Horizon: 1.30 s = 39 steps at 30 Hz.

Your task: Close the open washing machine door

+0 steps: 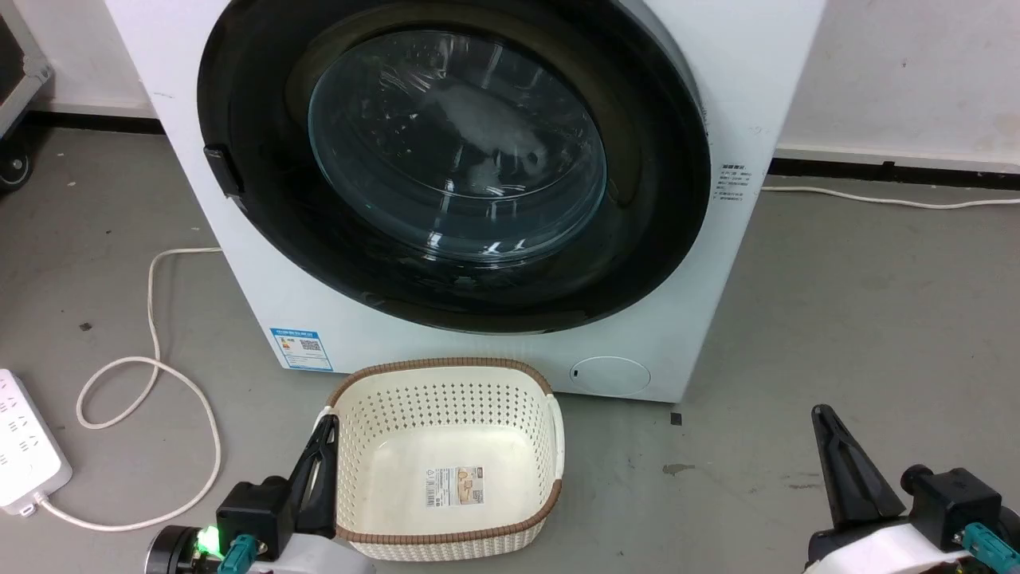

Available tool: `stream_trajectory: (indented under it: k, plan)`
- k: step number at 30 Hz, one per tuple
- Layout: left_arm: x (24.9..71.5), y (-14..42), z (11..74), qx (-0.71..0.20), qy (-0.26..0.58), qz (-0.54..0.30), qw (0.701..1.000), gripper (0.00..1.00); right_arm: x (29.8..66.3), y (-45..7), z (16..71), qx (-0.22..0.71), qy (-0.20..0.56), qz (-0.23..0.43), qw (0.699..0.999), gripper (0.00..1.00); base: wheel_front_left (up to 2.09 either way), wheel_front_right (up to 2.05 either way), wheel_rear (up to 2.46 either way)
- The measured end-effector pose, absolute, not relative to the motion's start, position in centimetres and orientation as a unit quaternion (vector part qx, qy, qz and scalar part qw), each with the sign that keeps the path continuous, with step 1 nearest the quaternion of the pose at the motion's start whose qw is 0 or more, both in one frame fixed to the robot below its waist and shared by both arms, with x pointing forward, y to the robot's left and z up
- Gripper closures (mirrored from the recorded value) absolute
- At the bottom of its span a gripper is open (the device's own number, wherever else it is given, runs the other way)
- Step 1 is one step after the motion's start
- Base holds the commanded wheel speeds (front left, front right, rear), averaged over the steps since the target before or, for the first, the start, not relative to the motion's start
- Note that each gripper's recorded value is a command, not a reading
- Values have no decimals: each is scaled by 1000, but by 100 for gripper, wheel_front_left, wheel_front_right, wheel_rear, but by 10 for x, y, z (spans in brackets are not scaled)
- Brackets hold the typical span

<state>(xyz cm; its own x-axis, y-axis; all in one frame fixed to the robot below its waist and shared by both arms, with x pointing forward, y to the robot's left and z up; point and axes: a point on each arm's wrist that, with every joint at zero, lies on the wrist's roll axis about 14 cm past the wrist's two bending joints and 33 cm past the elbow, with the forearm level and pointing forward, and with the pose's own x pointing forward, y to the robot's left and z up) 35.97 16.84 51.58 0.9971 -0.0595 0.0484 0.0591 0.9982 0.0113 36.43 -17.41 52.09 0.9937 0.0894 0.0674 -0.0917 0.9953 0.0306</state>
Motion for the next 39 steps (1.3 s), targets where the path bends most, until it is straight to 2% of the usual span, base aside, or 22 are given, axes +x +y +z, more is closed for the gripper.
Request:
stream_trajectory:
  k: [39]
  plan:
    - [366, 173, 520, 13, -9, -14, 1000, 100, 367, -167, 521, -5, -10, 56, 998, 100, 0, 0, 0]
